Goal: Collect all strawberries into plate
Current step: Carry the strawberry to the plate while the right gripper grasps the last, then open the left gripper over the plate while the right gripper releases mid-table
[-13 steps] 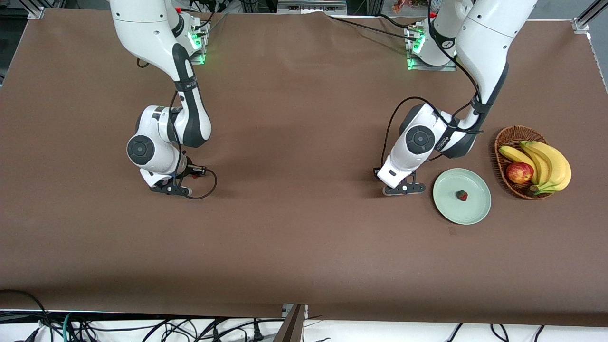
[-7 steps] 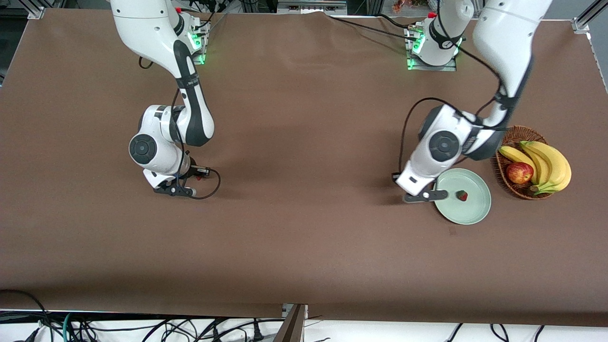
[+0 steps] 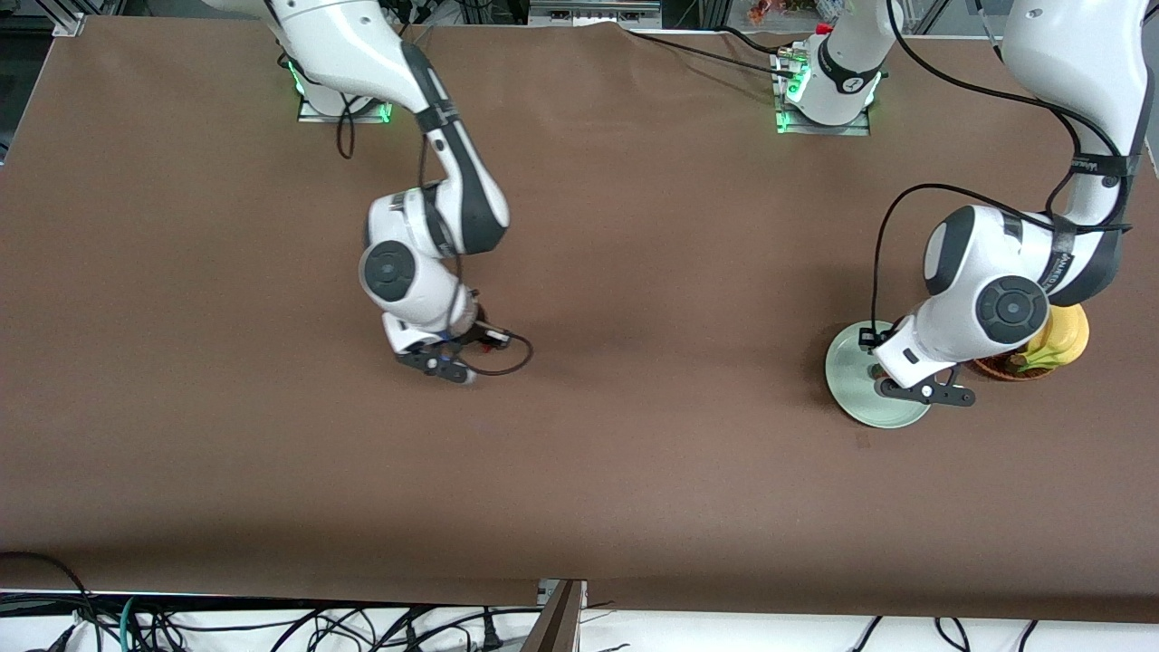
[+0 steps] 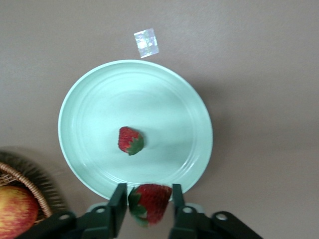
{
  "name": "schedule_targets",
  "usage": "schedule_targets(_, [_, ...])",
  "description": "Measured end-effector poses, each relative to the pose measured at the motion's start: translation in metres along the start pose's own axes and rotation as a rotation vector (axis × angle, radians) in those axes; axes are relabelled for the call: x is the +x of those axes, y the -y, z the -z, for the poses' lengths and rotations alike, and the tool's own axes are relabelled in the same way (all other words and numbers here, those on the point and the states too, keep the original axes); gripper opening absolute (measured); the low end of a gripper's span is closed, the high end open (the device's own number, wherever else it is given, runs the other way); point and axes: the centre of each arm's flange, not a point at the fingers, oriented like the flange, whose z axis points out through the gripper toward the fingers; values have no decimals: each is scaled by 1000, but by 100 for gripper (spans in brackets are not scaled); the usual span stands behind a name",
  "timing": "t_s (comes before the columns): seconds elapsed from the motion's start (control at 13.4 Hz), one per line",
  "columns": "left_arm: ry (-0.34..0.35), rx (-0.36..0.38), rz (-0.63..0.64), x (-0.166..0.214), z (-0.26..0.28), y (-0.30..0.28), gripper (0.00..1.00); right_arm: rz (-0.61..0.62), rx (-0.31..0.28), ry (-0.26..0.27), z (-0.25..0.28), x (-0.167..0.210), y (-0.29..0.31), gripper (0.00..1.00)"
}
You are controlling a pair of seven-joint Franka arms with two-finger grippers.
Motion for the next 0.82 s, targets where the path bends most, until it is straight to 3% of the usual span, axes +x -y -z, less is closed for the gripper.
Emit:
schedule_targets(0.15, [2,-2,-11,0,-1,0,68,-91,71,9,-17,-21,38,32])
schedule_targets(0.37, [0,-6,-16,1,0,-4,97,-224,226,-9,-43,-54,86,32])
schedule_targets(0.6, [-15,-85,22,5,11,-11,100,-335,363,-9,-55,-91,124,32])
schedule_targets(0.75, [-20,-112,30,8,22,-16,100,-366,409,-5,-49,-111,141,36])
schedule_targets(0.82, [-21,-115,26,9,27,-18,100,-369,421,-1,-46,-118,146,43])
